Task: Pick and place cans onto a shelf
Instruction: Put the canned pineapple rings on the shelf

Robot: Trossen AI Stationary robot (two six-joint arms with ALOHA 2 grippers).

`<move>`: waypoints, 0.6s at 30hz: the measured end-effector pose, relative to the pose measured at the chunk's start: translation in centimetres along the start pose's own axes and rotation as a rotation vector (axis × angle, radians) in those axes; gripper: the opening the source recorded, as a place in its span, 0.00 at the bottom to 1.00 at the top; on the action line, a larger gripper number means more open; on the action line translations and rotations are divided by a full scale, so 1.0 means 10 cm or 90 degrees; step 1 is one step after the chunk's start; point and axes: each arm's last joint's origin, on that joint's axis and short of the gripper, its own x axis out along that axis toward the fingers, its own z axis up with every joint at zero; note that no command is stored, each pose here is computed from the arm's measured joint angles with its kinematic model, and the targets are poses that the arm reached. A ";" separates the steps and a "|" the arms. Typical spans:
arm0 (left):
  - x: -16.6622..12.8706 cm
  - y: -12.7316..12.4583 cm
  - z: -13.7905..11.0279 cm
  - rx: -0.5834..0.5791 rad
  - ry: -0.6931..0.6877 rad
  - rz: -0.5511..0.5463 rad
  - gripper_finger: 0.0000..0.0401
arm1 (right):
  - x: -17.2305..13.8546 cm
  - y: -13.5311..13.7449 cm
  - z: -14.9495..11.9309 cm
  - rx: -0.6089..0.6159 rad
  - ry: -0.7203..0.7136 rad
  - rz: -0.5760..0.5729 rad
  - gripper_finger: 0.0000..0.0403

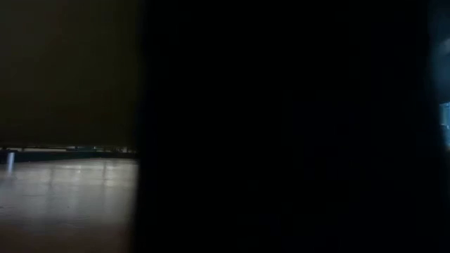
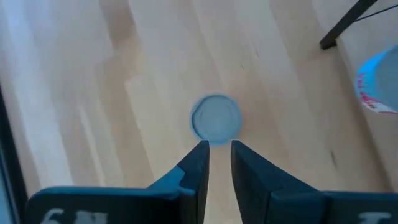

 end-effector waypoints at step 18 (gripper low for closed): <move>0.79 -0.33 -0.47 0.229 -0.034 0.000 0.14 | -0.32 0.01 -0.13 0.016 -0.046 -0.018 0.04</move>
